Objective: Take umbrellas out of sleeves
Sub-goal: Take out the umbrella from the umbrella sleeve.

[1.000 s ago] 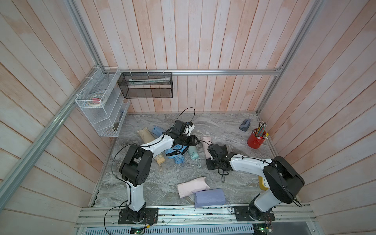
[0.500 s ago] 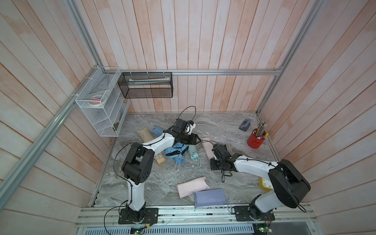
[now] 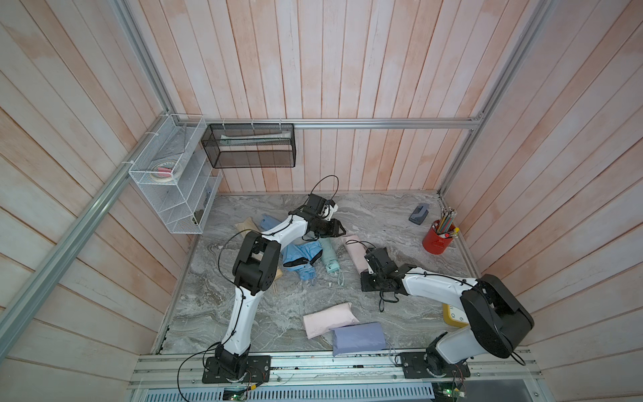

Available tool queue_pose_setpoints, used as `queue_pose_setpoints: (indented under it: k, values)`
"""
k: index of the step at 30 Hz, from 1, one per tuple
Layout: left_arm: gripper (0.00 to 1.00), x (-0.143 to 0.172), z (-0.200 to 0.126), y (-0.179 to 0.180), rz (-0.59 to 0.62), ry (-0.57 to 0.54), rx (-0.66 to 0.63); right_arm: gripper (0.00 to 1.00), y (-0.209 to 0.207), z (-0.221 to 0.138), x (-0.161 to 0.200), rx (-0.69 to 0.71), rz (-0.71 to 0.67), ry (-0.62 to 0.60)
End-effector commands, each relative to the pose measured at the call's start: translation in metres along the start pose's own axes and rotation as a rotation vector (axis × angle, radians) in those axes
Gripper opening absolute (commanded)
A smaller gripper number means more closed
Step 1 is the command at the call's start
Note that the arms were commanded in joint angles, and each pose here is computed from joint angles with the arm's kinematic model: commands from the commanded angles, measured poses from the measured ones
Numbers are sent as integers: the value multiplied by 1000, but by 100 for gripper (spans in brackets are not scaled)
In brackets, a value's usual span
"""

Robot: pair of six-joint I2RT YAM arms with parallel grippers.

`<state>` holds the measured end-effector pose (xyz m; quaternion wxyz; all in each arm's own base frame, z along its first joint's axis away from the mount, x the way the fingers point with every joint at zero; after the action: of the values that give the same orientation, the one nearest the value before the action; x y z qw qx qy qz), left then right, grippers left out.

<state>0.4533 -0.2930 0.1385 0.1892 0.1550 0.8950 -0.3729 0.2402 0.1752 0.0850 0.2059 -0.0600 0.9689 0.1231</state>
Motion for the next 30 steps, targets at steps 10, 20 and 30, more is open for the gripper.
queue_pose_setpoints:
  k: [10, 20, 30]
  values:
    - [46, -28, -16, 12, 213, 15, -42, 0, -3, -2, 1, -29, 5, -8]
    - [44, -32, -33, 6, 871, -30, -142, 0, -1, -3, 1, -48, 10, -13]
    - [56, -3, 12, -3, 997, 147, -71, 0, -2, 0, 6, -56, 15, -2]
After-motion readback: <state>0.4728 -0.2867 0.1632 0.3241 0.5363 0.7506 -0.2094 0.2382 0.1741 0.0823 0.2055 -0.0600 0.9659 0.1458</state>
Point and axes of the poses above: each gripper's point midway between its finger pads, its own z axis out along the fingers, its own y axis along the line the jaws close on, x = y × z, the point moved 7 cm from there along -z, back along the fingers
